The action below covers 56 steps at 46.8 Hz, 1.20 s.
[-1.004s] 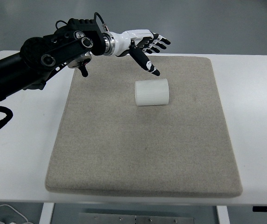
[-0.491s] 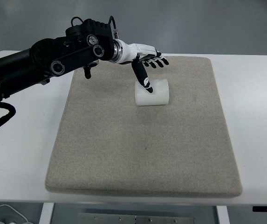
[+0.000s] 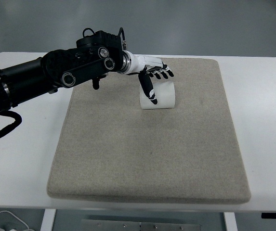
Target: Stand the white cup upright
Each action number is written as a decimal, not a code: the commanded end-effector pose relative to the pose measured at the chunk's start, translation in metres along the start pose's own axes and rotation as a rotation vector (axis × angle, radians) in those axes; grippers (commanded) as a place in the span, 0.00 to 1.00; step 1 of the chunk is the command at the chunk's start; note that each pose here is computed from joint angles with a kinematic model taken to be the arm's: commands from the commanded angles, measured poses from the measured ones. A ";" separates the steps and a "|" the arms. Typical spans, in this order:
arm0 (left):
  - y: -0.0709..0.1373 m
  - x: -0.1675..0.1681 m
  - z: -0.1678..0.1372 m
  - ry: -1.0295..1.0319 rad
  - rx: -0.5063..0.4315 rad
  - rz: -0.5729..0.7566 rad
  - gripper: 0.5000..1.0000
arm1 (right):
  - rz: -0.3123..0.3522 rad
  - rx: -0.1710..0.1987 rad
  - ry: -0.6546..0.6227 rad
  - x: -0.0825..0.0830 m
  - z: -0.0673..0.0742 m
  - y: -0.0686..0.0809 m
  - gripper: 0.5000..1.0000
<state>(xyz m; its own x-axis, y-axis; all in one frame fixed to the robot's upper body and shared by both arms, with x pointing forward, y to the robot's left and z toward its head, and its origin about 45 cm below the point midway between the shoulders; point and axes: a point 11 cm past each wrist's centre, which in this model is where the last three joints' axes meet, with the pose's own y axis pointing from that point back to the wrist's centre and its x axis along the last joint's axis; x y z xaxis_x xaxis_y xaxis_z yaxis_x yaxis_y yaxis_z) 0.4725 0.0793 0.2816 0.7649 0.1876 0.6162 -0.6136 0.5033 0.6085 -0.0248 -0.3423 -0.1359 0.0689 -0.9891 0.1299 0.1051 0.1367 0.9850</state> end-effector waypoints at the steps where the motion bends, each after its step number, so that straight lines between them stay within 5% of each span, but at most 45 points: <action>1: -0.001 -0.003 -0.002 -0.014 0.007 -0.002 0.98 | 0.000 0.001 0.000 0.000 -0.001 0.000 0.86; 42: -0.014 -0.021 -0.003 -0.048 0.019 -0.018 0.94 | 0.000 0.001 0.000 0.000 -0.001 0.000 0.86; 56: -0.017 -0.024 -0.001 -0.048 0.010 -0.011 0.63 | 0.000 0.001 0.000 0.000 -0.001 0.000 0.86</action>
<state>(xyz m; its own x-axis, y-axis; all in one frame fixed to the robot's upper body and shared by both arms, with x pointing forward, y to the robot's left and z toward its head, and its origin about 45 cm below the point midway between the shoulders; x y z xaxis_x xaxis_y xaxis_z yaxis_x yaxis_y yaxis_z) 0.4637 0.0669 0.2559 0.7660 0.1393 0.6275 -0.6022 0.4972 0.6247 -0.0248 -0.3422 -0.1359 0.0689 -0.9891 0.1298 0.1055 0.1366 0.9850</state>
